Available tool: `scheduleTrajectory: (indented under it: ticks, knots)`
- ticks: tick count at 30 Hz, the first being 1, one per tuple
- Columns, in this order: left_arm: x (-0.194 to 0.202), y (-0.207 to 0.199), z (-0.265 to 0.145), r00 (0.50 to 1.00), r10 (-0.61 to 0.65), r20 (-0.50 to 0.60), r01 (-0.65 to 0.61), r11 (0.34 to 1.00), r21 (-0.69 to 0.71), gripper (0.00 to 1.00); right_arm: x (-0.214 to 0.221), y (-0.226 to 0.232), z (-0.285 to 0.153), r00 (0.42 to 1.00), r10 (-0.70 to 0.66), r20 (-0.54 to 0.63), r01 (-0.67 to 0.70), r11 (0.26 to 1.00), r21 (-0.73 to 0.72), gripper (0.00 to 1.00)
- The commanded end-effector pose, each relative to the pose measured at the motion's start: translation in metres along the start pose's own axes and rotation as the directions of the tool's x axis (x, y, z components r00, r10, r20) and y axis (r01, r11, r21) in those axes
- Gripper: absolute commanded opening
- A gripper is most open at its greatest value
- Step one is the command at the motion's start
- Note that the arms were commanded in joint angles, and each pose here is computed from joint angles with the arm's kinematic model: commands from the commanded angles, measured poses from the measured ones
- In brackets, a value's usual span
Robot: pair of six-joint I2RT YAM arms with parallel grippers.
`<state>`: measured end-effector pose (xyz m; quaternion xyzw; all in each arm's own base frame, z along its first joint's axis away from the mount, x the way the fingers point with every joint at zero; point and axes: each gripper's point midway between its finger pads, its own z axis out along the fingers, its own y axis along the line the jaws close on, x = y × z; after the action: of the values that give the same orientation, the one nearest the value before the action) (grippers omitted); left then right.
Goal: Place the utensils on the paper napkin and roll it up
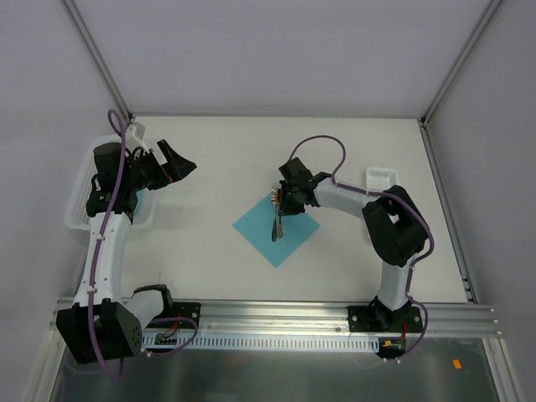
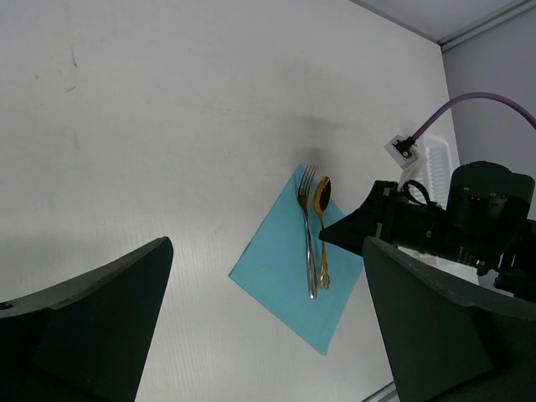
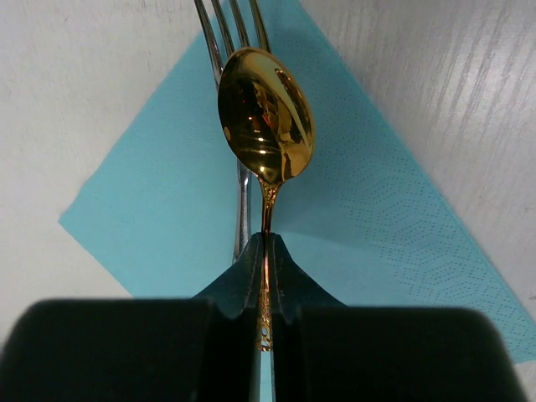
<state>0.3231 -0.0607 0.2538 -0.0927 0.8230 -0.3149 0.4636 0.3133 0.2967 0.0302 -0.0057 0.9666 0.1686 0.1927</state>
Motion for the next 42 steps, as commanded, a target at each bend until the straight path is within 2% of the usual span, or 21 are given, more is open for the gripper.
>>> scheduleTrajectory:
  ticks: [1,9,17,25,29,30,31,33,35,36,37,40,41,42]
  knots:
    - [-0.007,-0.003,-0.005,1.000,0.016,0.022,-0.016,1.000,0.003,0.99,-0.008,0.008,0.000,1.000,0.001,0.015,0.000,1.000,-0.031,0.00]
    - [-0.004,0.000,-0.004,1.000,0.013,0.017,-0.013,1.000,-0.007,0.99,-0.009,0.012,-0.001,1.000,0.003,0.006,-0.003,0.999,-0.048,0.02]
    - [-0.005,-0.001,-0.005,1.000,0.015,0.018,-0.015,1.000,-0.006,0.99,-0.005,0.008,0.003,1.000,0.027,-0.007,-0.028,0.999,-0.038,0.16]
    - [-0.006,-0.002,-0.006,0.999,0.034,0.021,-0.034,0.999,0.000,0.99,-0.007,0.013,-0.003,0.999,0.035,-0.009,-0.036,0.998,-0.060,0.21]
    - [-0.006,-0.012,-0.009,0.994,0.106,0.014,-0.107,0.993,0.054,0.99,-0.016,0.027,-0.022,0.999,0.041,0.021,-0.039,0.993,-0.111,0.26]
    - [-0.006,-0.014,-0.010,0.986,0.169,0.014,-0.169,0.982,0.078,0.99,-0.020,0.030,-0.028,0.999,0.044,0.033,-0.040,0.992,-0.123,0.28]
    - [0.000,-0.029,-0.015,0.976,0.218,-0.003,-0.214,0.962,0.170,0.99,-0.022,0.033,-0.034,0.998,0.045,0.037,-0.040,0.990,-0.134,0.32]
    - [0.007,-0.046,-0.021,0.934,0.358,0.010,-0.347,0.897,0.273,0.99,-0.032,0.040,-0.053,0.996,0.047,0.070,-0.035,0.986,-0.161,0.35]
    - [0.017,-0.055,-0.026,0.891,0.453,0.015,-0.436,0.849,0.300,0.99,-0.040,0.043,-0.068,0.994,0.056,0.098,-0.038,0.983,-0.177,0.43]
    - [0.029,-0.065,-0.023,0.821,0.570,0.026,-0.544,0.769,0.337,0.99,-0.047,0.046,-0.084,0.990,0.062,0.125,-0.036,0.979,-0.201,0.46]
    - [0.035,-0.056,-0.020,0.788,0.616,-0.006,-0.588,0.755,0.291,0.96,-0.049,0.044,-0.091,0.989,0.072,0.132,-0.043,0.977,-0.209,0.51]
    - [0.071,-0.070,-0.012,0.649,0.760,-0.024,-0.693,0.604,0.393,0.81,-0.063,0.036,-0.119,0.977,0.119,0.177,-0.072,0.966,-0.250,0.55]
    - [0.084,-0.066,-0.006,0.628,0.775,-0.065,-0.690,0.594,0.413,0.70,-0.064,0.022,-0.120,0.974,0.143,0.176,-0.099,0.966,-0.241,0.55]
    - [0.095,-0.066,-0.002,0.587,0.806,-0.076,-0.706,0.556,0.439,0.65,-0.066,0.017,-0.127,0.971,0.154,0.185,-0.106,0.963,-0.248,0.55]
